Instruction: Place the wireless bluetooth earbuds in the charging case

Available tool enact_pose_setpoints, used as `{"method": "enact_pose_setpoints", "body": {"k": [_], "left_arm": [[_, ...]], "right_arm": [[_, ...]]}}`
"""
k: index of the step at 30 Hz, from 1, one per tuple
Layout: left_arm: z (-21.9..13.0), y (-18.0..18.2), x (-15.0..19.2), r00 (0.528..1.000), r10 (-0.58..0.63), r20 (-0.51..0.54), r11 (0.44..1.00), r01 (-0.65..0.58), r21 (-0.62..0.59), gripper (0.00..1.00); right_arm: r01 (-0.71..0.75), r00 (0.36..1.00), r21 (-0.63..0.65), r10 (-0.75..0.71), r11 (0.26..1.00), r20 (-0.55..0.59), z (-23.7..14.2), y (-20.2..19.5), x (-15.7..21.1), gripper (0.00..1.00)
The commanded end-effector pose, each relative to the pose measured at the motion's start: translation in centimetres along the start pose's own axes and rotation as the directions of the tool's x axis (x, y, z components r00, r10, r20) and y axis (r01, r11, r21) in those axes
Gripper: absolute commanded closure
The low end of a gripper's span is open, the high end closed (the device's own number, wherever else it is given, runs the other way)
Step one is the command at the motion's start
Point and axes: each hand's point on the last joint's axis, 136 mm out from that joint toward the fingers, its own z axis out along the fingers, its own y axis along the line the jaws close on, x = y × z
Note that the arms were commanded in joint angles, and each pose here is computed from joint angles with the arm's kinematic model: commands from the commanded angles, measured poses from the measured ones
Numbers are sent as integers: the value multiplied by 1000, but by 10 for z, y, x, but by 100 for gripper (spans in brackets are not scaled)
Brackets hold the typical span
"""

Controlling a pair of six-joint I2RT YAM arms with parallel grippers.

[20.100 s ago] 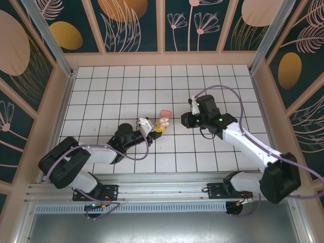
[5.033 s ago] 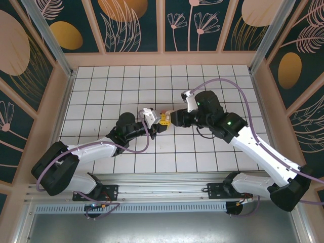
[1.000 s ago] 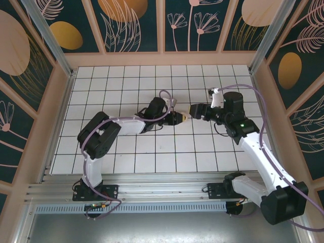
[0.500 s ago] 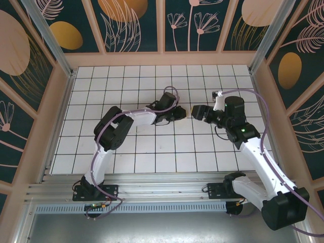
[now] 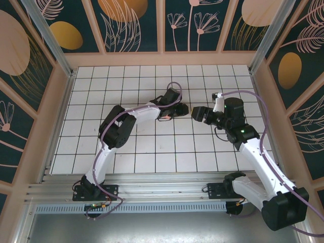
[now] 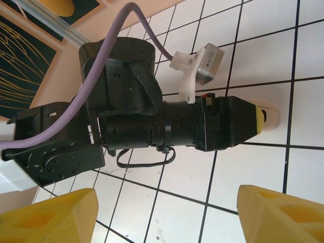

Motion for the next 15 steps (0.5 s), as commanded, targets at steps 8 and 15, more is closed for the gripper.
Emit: {"method": "enact_pose_setpoints", "body": {"k": [8, 15], "left_arm": [[-31, 5, -23, 996, 84, 36, 989, -79, -124, 49], [-77, -13, -53, 979, 153, 136, 979, -132, -152, 48]], "right_arm": [[38, 997, 52, -41, 998, 61, -10, -5, -10, 26], [76, 991, 137, -90, 988, 101, -8, -23, -14, 25]]}}
